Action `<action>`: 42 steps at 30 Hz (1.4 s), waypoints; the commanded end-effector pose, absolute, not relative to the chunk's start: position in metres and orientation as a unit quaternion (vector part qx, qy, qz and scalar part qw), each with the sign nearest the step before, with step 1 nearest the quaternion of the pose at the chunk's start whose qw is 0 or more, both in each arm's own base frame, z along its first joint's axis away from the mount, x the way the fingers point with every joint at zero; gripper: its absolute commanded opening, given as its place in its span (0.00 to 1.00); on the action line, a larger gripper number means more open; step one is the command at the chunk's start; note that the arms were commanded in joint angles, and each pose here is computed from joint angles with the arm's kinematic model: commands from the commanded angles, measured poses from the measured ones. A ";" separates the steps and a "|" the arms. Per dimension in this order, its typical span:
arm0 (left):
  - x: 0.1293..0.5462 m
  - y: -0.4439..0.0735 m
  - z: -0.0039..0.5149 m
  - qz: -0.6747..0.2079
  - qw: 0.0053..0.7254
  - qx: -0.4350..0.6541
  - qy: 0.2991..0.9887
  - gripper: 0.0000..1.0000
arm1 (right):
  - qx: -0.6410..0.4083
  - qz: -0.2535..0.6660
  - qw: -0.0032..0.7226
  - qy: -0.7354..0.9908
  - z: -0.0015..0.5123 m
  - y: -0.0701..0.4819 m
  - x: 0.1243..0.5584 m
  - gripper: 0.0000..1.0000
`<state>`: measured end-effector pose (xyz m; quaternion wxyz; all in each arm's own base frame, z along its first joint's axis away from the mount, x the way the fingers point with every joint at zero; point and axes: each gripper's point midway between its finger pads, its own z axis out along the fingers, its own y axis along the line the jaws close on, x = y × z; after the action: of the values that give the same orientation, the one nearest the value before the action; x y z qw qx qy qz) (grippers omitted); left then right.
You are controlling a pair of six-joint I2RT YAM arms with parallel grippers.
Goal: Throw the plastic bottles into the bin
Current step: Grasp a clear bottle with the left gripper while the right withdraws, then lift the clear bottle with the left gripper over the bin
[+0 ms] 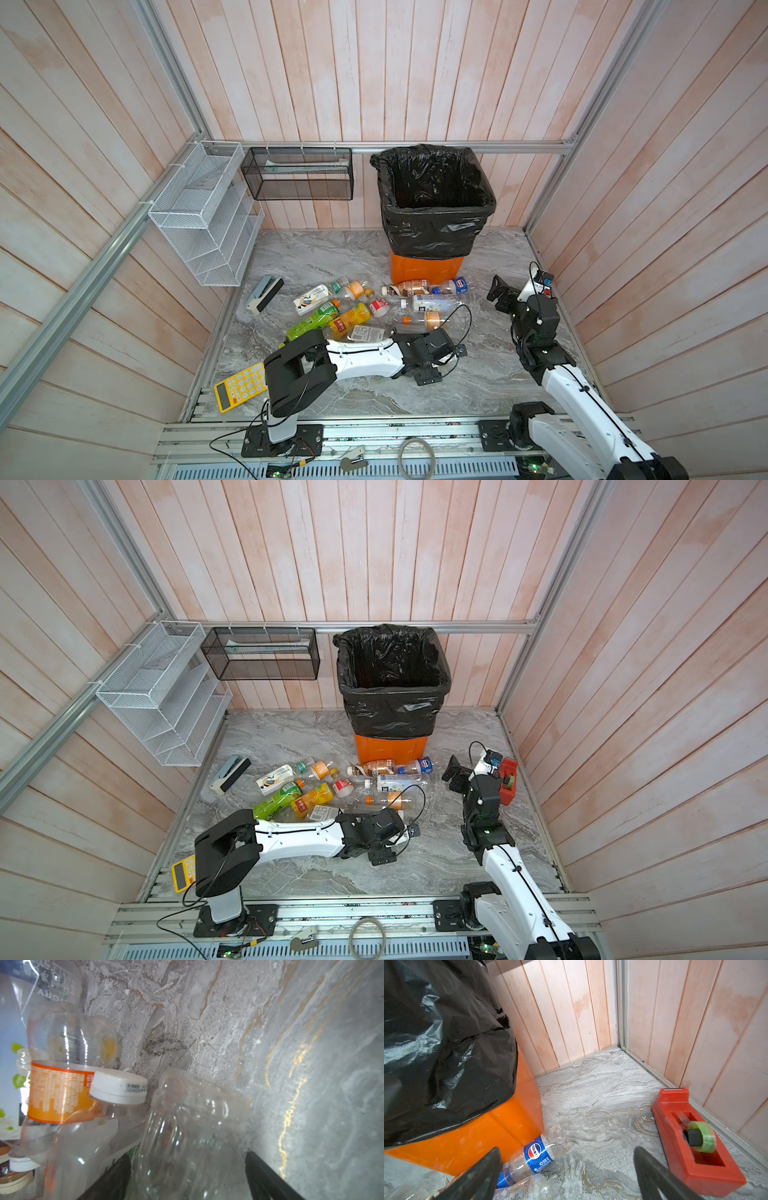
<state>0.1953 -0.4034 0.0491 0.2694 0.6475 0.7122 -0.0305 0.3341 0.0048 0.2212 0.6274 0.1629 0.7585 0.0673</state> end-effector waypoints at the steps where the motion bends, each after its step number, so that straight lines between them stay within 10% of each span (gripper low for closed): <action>1: 0.190 -0.411 0.046 -0.048 0.256 0.656 0.708 0.84 | 0.167 0.073 0.630 0.755 0.220 0.004 0.335 0.99; 20: 0.174 -0.420 0.028 -0.082 0.213 0.674 0.702 0.70 | 0.176 0.064 0.630 0.754 0.216 -0.003 0.331 0.99; 25: 0.171 -0.425 0.038 -0.105 0.224 0.666 0.704 0.53 | 0.178 0.063 0.630 0.754 0.216 -0.005 0.330 0.99; 34: 0.172 -0.444 0.140 -0.228 0.351 0.602 0.680 0.45 | 0.186 0.055 0.632 0.750 0.215 -0.010 0.325 0.99; 42: 0.201 -0.406 0.317 -0.235 0.600 0.499 0.579 0.45 | 0.192 0.056 0.635 0.746 0.215 -0.012 0.321 0.99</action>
<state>0.1886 -0.4168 0.2519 0.4950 0.5458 0.6308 -0.2432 0.3239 -0.0076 0.2171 0.6337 0.1797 0.7501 0.0585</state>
